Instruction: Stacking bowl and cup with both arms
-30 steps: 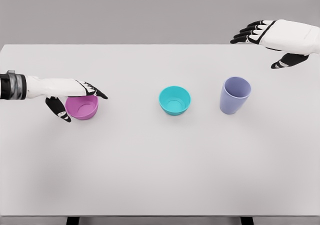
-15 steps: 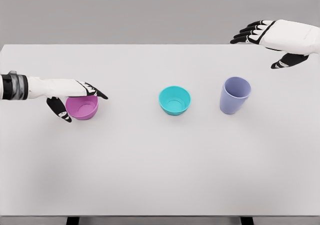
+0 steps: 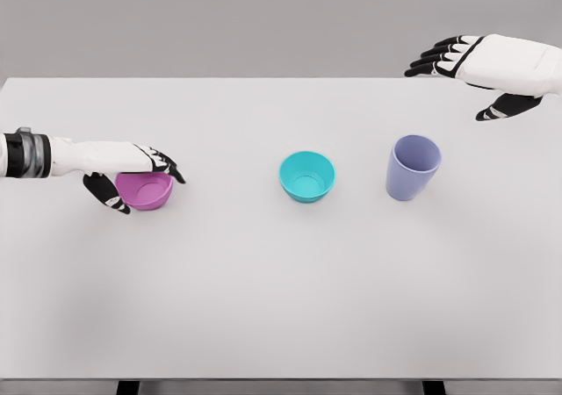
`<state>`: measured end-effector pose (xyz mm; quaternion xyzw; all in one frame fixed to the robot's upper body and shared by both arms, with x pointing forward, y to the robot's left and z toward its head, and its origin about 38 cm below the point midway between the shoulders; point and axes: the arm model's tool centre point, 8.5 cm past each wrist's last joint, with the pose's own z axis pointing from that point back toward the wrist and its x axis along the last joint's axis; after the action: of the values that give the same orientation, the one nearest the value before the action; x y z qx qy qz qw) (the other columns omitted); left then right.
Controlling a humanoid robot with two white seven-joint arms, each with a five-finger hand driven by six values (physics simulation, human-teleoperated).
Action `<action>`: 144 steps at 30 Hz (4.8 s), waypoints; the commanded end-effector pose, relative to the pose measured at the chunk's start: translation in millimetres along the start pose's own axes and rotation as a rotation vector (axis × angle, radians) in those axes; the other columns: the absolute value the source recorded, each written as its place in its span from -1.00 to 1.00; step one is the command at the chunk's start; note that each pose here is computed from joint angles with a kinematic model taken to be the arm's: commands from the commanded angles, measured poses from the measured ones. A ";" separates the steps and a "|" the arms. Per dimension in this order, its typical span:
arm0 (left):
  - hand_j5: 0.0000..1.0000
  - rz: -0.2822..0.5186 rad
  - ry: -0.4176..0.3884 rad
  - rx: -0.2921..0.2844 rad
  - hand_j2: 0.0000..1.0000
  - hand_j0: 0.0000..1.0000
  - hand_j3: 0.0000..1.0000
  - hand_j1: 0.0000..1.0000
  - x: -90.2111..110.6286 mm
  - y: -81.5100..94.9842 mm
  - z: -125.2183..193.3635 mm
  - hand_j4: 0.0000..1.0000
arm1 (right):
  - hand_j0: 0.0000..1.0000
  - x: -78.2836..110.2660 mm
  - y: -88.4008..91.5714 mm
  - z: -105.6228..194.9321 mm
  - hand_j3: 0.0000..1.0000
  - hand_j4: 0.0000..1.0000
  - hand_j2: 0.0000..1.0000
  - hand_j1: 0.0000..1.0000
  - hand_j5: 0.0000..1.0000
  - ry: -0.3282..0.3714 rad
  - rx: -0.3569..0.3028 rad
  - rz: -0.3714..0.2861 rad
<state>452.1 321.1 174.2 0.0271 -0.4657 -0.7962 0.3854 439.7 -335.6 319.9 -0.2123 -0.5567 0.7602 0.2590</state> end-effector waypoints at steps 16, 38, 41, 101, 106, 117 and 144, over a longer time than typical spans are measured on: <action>0.58 -0.029 -0.007 0.021 0.58 0.58 0.58 0.58 5.2 15.9 2.2 0.58 | 1.00 -0.2 -0.4 0.4 1.00 1.00 1.00 1.00 1.00 0.001 -0.003 -0.005; 0.58 -0.129 -0.068 0.052 0.58 0.58 0.58 0.58 31.8 53.0 -16.5 0.58 | 1.00 -0.6 -0.2 1.2 1.00 1.00 1.00 1.00 1.00 0.003 -0.003 -0.005; 0.58 -0.133 -0.076 0.055 0.58 0.58 0.58 0.58 34.3 55.4 -19.7 0.58 | 1.00 -1.0 -0.6 2.0 1.00 1.00 1.00 1.00 1.00 0.005 -0.003 -0.004; 0.56 -0.376 -0.258 0.067 0.56 0.56 0.56 0.56 129.2 115.5 -116.5 0.56 | 1.00 14.8 18.2 23.7 1.00 1.00 1.00 1.00 1.00 0.001 0.202 0.107; 0.56 -0.394 -0.280 0.059 0.56 0.56 0.56 0.56 140.0 117.4 -125.7 0.56 | 1.00 21.9 20.2 10.1 1.00 1.00 1.00 1.00 1.00 -0.034 0.187 0.100; 0.56 -0.399 -0.311 0.048 0.56 0.56 0.56 0.56 152.7 117.2 -141.5 0.56 | 1.00 23.3 24.2 -7.7 1.00 1.00 1.00 1.00 1.00 -0.028 0.200 0.124; 0.57 -0.358 -0.321 0.039 0.57 0.57 0.57 0.57 156.6 115.1 -166.0 0.57 | 1.00 35.0 44.0 -31.7 1.00 1.00 1.00 1.00 1.00 -0.087 0.235 0.094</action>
<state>475.9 71.1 217.4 -0.0083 -0.5218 -0.8388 0.1549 424.5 -300.0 269.8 -0.1754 -0.4635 0.8412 0.2165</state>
